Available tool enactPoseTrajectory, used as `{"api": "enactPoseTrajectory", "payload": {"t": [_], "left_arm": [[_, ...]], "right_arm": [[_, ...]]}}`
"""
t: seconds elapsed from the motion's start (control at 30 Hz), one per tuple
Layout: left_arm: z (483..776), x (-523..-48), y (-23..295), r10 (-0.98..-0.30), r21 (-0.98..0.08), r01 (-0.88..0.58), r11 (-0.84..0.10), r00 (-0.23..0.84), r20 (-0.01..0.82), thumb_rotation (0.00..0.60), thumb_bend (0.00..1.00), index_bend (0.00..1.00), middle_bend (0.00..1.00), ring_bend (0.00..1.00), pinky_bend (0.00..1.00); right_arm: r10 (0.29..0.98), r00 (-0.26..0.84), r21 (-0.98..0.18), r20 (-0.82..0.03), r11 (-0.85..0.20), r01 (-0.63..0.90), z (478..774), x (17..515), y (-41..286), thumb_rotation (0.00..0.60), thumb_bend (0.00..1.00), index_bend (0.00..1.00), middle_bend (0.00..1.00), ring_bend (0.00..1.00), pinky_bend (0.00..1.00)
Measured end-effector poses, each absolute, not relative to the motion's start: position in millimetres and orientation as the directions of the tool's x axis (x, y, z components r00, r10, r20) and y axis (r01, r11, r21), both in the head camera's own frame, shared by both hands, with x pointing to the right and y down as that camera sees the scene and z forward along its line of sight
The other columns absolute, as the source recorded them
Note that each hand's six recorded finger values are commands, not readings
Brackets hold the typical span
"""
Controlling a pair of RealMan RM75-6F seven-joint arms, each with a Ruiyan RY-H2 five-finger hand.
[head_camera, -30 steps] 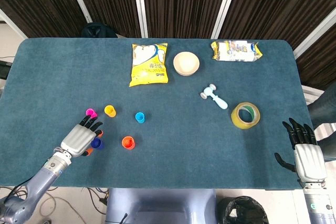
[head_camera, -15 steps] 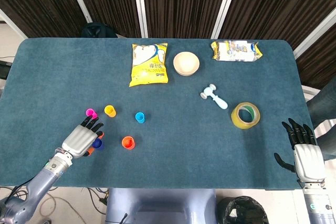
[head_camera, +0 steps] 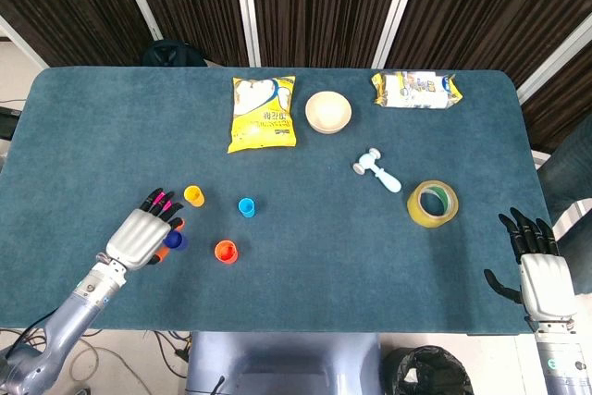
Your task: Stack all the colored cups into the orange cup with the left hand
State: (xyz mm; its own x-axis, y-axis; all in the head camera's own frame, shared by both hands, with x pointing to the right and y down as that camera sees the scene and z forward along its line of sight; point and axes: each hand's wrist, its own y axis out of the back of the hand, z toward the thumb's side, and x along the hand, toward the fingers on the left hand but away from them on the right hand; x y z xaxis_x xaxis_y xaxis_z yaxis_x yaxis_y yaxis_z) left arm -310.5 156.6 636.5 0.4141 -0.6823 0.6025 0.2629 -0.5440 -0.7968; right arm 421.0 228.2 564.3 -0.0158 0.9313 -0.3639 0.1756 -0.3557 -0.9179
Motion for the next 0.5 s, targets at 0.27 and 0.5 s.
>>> {"api": "enactPoseTrajectory", "payload": {"t": [0.27, 0.5], "left_arm": [[620.5, -271.5, 139.2, -0.694, -0.849, 0.182, -0.496, 0.505, 0.514, 0.6, 0.31, 0.45, 0.19, 0.0, 0.0], [620.1, -250.0, 142.4, -0.653, -0.837, 0.174, -0.518, 0.552, 0.519, 0.6, 0.31, 0.45, 0.19, 0.0, 0.0]], "right_arm": [[0.934, -0.021, -0.92, -0.358, -0.349, 0.177, 563.2, 422.3, 227.3, 0.6, 0.32, 0.09, 0.04, 0.1, 0.0], [0.934, -0.025, -0.921, -0.357, -0.347, 0.178, 562.8, 423.2, 226.9, 0.6, 0.33, 0.09, 0.04, 0.1, 0.0]]}}
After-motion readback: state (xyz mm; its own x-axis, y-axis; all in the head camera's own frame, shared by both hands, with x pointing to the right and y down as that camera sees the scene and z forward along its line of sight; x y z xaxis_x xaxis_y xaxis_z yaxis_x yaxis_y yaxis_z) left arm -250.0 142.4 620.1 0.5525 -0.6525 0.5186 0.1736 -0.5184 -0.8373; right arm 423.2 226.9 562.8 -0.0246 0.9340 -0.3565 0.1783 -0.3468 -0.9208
